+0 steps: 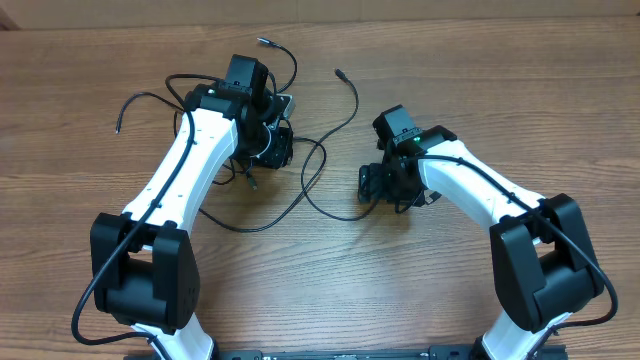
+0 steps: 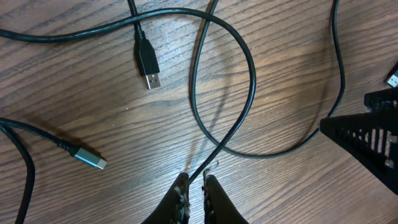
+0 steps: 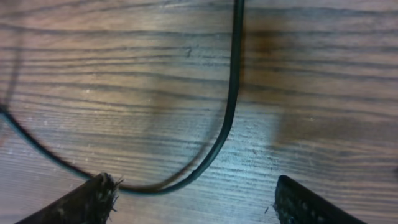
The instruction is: Untangle cables
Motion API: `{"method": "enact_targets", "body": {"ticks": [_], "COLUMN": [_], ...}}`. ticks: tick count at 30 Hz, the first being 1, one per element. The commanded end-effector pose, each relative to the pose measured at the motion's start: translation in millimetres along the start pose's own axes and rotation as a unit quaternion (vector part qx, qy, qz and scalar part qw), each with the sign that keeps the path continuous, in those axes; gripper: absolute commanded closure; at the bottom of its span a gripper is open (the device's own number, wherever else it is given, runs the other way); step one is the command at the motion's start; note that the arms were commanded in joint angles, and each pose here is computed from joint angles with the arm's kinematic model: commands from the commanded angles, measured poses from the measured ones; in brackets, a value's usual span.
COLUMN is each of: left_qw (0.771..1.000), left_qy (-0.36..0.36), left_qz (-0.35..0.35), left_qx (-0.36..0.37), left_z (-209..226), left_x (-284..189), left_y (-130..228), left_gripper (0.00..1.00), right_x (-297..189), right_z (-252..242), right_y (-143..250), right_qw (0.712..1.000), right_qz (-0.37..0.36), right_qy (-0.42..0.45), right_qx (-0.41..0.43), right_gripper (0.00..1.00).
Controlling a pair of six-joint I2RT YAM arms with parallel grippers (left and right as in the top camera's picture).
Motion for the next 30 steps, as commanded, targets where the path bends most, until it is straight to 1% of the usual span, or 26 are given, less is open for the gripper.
{"method": "enact_targets", "body": {"ticks": [1,7,9,12,13,21,23,24,25,26,28,29,30], "left_qw": [1.000,1.000,1.000,1.000,1.000,1.000,1.000,1.000,1.000,1.000,1.000,1.000,1.000], "left_qy": [-0.002,-0.001,-0.001,0.000,0.000,0.001,0.001,0.001,0.001,0.001,0.001,0.001,0.001], "left_qz": [-0.003,0.001,0.001,0.002,0.002,0.003,0.003,0.003,0.003,0.003,0.003,0.004,0.004], "left_qx": [0.002,0.003,0.003,0.003,0.003,-0.006,-0.006,-0.006,-0.006,-0.006,-0.006,-0.006,-0.006], "left_z": [-3.9,-5.7,-5.7,-6.1,-6.2,-6.7,-6.7,-6.5,-6.7,-6.7,-6.7,-6.7,-6.7], "left_x": [-2.7,-2.2,-2.2,-2.2,-2.1,-2.1,-2.1,-2.0,-2.1,-2.1,-2.1,-2.1,-2.1], "left_y": [-0.9,0.3,0.2,0.4,0.7,1.0,0.9,1.0,0.9,0.9,1.0,1.2,1.4], "left_gripper": [0.90,0.90,0.90,0.90,0.90,0.90,0.90,0.90,0.90,0.90,0.90,0.90,0.90], "right_x": [5.7,10.7,11.2,12.2,13.6,27.2,27.2,27.1,27.1,27.1,27.0,27.0,27.0], "right_z": [-8.5,-12.0,-12.4,-13.5,-14.4,-21.8,-22.1,-22.3,-22.3,-22.6,-22.4,-22.1,-22.4], "right_y": [-0.8,2.8,3.3,4.5,5.4,12.0,11.0,10.1,9.5,8.9,7.9,7.5,7.0], "right_qw": [0.999,0.999,0.999,0.999,0.999,0.999,0.999,0.999,0.999,0.999,0.999,0.999,0.999], "right_qz": [-0.016,-0.012,-0.011,-0.009,-0.009,-0.010,-0.013,-0.016,-0.018,-0.021,-0.024,-0.025,-0.027], "right_qy": [0.024,0.026,0.027,0.029,0.029,0.029,0.031,0.032,0.033,0.035,0.034,0.034,0.035], "right_qx": [0.023,0.023,0.023,0.024,0.024,0.023,0.023,0.023,0.022,0.023,0.022,0.019,0.018], "right_gripper": [0.25,0.36,0.37,0.46,0.48,0.48,0.50,0.54,0.60,0.74,0.91,0.96,0.96]}}
Point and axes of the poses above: each gripper's point midway between its finger pads, its own x axis out along the fingers, its own z axis along the line the jaws close on, y = z × x, the point moved 6 cm from there along -x, back along the fingers, and after that the axes turned 9 degrees about x, right-handed, at the moved point
